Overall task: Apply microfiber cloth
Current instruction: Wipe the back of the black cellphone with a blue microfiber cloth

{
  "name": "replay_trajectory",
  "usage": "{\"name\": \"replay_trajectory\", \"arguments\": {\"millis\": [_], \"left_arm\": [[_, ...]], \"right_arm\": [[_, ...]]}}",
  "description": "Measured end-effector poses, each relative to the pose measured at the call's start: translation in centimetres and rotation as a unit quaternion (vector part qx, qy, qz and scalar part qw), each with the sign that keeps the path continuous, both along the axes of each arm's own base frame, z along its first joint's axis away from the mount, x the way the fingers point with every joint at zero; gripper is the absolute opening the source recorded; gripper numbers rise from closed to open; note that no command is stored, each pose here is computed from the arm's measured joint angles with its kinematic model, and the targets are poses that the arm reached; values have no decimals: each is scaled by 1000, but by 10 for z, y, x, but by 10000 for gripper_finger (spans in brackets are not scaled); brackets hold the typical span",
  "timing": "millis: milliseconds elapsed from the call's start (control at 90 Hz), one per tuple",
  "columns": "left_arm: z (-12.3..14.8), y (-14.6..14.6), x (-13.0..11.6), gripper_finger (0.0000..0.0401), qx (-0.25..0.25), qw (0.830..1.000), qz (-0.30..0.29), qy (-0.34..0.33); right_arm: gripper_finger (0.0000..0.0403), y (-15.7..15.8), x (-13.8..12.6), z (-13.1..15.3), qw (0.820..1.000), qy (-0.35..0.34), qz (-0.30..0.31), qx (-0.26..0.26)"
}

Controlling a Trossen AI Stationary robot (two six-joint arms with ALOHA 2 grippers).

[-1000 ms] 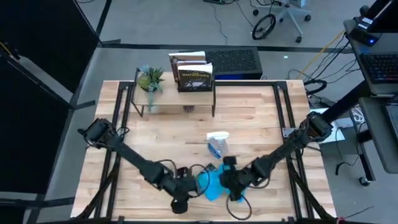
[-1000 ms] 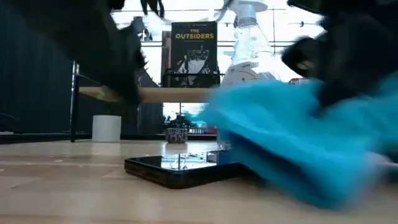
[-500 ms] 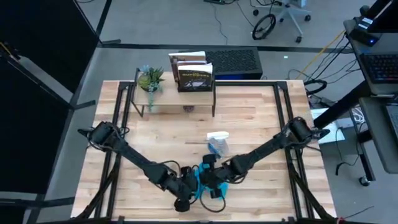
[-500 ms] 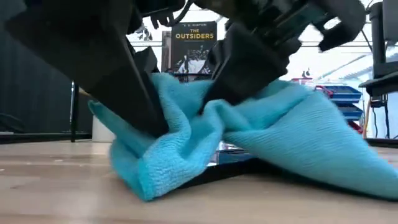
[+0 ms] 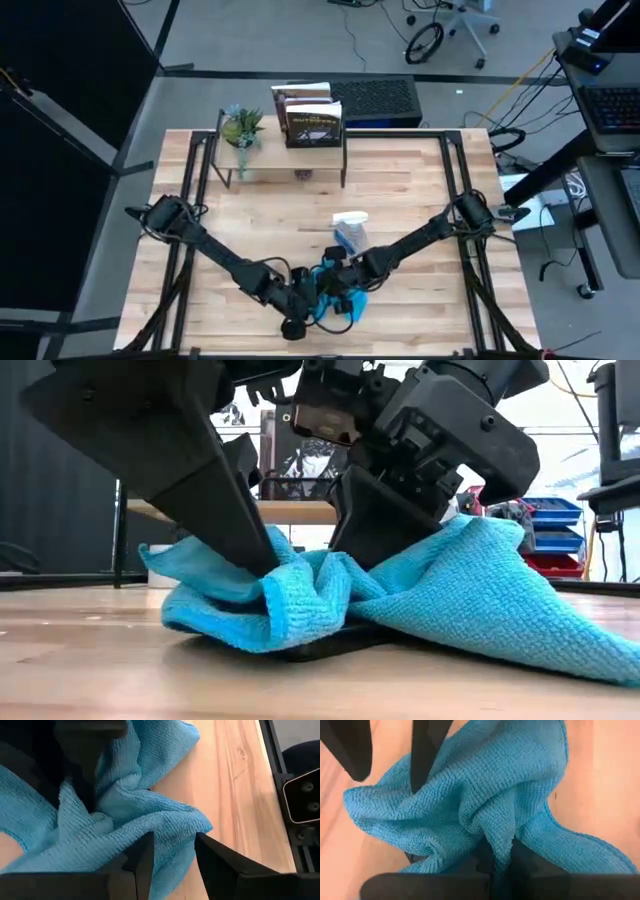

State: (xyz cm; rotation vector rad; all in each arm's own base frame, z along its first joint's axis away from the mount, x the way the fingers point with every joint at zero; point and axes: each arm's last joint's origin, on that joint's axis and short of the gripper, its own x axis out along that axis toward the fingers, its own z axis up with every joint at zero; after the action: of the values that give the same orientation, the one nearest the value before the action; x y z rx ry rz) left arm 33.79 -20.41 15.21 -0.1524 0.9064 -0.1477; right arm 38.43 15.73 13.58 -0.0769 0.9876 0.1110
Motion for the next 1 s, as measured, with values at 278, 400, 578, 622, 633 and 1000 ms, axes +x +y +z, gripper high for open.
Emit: {"name": "replay_trajectory", "arguments": {"millis": [278, 400, 578, 622, 633, 1000], "left_arm": [[27, -1, -4, 125, -45, 999, 25, -12], [44, -1, -9, 125, -40, 998, 37, -42], [48, -1, -11, 125, -34, 997, 44, -51], [46, -2, -10, 125, -34, 997, 44, -50], [45, -2, -10, 125, -35, 997, 44, -50], [3, 6, 7, 125, -41, 999, 34, 11]], "right_arm": [[6, 0, -2, 53, 999, -29, 16, -13], [6, -7, -14, 79, 998, -16, 2, -65], [6, -22, -38, 104, 992, 22, -42, -114], [6, -24, -42, 106, 992, 33, -50, -115], [6, -24, -43, 106, 991, 36, -52, -114], [6, -7, -26, 69, 997, 31, -30, -66]]}}
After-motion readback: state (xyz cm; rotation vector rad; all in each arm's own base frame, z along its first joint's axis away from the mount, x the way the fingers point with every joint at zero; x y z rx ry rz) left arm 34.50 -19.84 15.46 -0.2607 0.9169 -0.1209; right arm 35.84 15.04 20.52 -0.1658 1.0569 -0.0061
